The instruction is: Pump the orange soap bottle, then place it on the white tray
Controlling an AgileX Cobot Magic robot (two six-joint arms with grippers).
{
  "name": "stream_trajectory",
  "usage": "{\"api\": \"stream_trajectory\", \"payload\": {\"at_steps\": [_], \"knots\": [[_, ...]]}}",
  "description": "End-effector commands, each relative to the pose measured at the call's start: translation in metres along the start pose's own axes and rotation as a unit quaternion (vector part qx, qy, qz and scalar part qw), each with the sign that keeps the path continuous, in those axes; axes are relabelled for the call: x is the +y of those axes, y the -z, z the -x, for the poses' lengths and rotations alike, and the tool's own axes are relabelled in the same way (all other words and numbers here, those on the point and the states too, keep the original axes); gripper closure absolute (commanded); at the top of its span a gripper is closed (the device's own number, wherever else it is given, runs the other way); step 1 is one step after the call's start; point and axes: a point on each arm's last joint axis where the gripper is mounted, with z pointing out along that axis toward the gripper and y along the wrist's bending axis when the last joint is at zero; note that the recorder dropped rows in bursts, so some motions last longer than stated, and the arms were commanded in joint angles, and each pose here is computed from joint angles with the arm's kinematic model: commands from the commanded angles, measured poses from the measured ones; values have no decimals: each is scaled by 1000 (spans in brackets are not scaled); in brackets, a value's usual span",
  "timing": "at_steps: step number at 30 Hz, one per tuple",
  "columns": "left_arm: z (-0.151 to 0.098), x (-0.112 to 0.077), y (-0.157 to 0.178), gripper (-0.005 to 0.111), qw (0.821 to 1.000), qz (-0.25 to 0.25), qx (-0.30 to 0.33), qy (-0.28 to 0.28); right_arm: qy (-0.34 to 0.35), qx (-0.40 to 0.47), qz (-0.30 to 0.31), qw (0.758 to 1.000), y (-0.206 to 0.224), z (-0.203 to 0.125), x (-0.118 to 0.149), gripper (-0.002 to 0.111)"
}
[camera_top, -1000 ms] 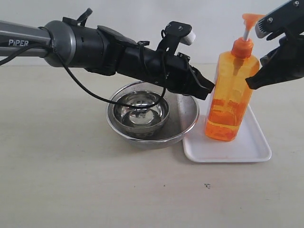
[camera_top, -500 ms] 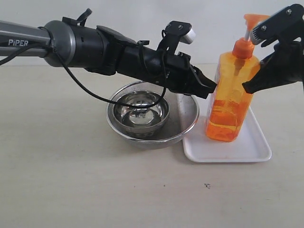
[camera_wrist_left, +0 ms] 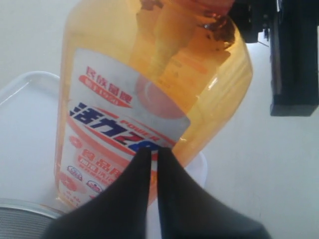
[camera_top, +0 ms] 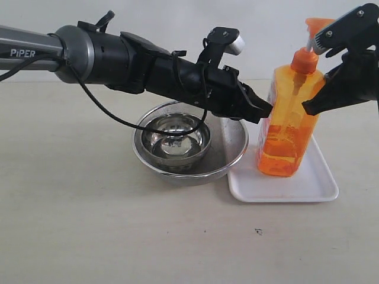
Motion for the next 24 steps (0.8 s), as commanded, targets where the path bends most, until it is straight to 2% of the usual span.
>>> {"api": "stream_trajectory", "payload": {"at_steps": [1,24], "knots": [[6,-7,3,102,1000,-15,-7,3,5,-5,-3,1000,-1,1,-1,108],[6,-10,3,102,999,-32,-9,6,10,-11,-7,1000,-1,2,-1,108]]}}
